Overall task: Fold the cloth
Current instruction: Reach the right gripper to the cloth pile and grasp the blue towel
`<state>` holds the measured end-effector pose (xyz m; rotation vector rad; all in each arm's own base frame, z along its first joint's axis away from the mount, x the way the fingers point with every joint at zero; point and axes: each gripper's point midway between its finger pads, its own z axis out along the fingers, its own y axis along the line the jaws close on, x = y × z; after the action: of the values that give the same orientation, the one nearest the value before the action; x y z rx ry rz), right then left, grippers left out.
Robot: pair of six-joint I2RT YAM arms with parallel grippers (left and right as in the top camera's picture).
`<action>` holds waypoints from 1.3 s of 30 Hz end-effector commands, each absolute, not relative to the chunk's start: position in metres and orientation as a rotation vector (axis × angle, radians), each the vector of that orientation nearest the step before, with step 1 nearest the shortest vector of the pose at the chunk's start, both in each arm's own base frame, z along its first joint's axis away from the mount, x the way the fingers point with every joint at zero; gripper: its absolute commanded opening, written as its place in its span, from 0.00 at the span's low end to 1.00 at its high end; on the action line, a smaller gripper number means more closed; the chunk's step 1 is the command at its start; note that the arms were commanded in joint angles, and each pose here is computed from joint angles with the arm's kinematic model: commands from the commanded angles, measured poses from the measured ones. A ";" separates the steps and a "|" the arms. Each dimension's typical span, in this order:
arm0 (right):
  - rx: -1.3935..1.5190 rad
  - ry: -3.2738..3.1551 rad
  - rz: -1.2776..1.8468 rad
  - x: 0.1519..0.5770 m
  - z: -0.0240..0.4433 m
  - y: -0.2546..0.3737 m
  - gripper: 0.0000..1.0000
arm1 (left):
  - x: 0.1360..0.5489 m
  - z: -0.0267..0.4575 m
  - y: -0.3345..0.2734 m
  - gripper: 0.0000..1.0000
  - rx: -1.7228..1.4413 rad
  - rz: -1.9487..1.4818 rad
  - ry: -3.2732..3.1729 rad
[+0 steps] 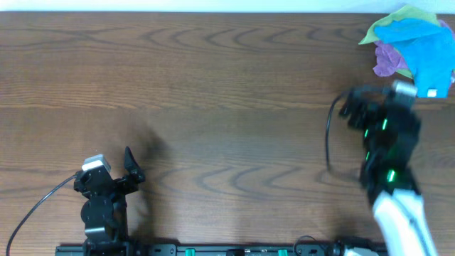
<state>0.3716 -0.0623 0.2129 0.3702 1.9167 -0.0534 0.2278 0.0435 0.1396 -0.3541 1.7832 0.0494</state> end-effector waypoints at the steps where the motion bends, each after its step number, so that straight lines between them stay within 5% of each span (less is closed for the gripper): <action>1: 0.363 1.984 -0.075 0.408 0.221 -0.081 0.99 | 0.227 0.127 0.045 0.95 -0.364 0.063 1.809; 8: 0.480 2.124 -0.149 0.450 0.209 -0.145 0.99 | 0.227 0.127 0.045 0.95 -0.364 0.063 1.809; 21: 0.646 2.253 -0.266 0.453 0.174 -0.243 0.99 | 0.227 0.127 0.045 0.95 -0.364 0.064 1.809; 27: 0.684 2.431 -0.176 0.453 0.126 -0.240 0.99 | 0.227 0.127 0.045 0.95 -0.364 0.063 1.809; 39: 0.635 2.414 -0.205 0.463 0.122 -0.245 0.99 | 0.227 0.127 0.045 0.95 -0.364 0.064 1.809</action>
<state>0.4591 -0.2381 0.1185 0.6607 2.4208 -0.1751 0.2278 0.0435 0.1399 -0.3536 1.7817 0.0495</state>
